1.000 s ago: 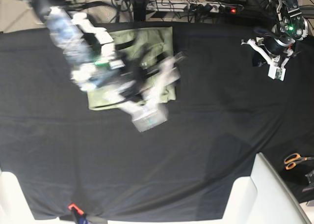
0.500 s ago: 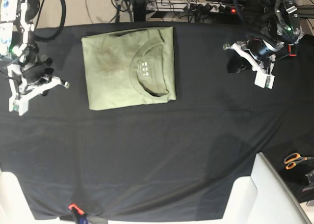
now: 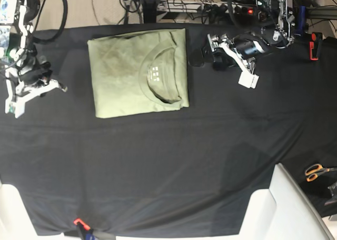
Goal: Fold the T-shirt properly
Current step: 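Lower the left gripper onto the collar edge of the folded shirt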
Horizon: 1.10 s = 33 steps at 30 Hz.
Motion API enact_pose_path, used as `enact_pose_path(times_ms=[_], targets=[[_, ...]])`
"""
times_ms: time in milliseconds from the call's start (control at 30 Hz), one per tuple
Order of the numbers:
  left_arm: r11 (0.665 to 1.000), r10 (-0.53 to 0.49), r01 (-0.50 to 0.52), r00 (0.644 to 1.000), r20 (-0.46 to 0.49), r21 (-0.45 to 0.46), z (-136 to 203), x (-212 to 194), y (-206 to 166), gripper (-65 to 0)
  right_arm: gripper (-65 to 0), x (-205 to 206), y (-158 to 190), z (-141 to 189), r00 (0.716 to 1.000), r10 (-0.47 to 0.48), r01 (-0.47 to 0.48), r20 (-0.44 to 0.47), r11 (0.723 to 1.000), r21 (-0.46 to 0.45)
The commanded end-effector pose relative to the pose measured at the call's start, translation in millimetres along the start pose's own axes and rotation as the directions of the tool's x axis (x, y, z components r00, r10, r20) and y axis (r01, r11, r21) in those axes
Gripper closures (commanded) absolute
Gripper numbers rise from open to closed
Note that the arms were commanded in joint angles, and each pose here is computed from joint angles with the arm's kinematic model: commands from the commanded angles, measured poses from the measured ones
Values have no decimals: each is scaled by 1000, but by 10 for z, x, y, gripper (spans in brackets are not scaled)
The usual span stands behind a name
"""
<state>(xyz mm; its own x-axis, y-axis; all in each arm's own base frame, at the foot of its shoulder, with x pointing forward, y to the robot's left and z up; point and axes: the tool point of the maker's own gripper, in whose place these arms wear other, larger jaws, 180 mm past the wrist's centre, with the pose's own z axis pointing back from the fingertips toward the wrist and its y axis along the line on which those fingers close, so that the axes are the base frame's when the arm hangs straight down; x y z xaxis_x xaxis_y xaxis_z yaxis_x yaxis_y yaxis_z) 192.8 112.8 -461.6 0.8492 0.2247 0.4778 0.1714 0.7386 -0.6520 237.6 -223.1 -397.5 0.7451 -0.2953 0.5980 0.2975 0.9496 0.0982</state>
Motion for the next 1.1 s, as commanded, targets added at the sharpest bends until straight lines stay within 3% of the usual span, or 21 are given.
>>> enact_pose_path(times_ms=[0, 167, 367, 533, 733, 1067], targets=[[1000, -2, 2, 1000, 24, -16, -19, 39, -47, -650, -2, 92, 20, 34, 999, 33, -34, 36, 999, 22], [999, -21, 21, 1000, -1, -26, -207, -48, -174, -650, -2, 59, 162, 45, 990, 136, -140, 38, 985, 100], [994, -23, 11, 994, -111, -112, -558, -267, -380, -650, -2, 62, 142, 45, 990, 134, -137, 38, 986, 96], [989, 11, -28, 993, -113, -145, -764, -318, -497, -650, -2, 14, 120, 50, 991, 134, -136, 28, 986, 93], [977, -27, -11, 984, -178, -214, -990, -508, -726, -650, -2, 16, 116, 50, 990, 136, -138, 28, 986, 92], [980, 16, -61, 973, -229, -191, -1130, -655, -605, -650, -2, -129, 53, -57, 992, 126, -124, -23, 989, 86]])
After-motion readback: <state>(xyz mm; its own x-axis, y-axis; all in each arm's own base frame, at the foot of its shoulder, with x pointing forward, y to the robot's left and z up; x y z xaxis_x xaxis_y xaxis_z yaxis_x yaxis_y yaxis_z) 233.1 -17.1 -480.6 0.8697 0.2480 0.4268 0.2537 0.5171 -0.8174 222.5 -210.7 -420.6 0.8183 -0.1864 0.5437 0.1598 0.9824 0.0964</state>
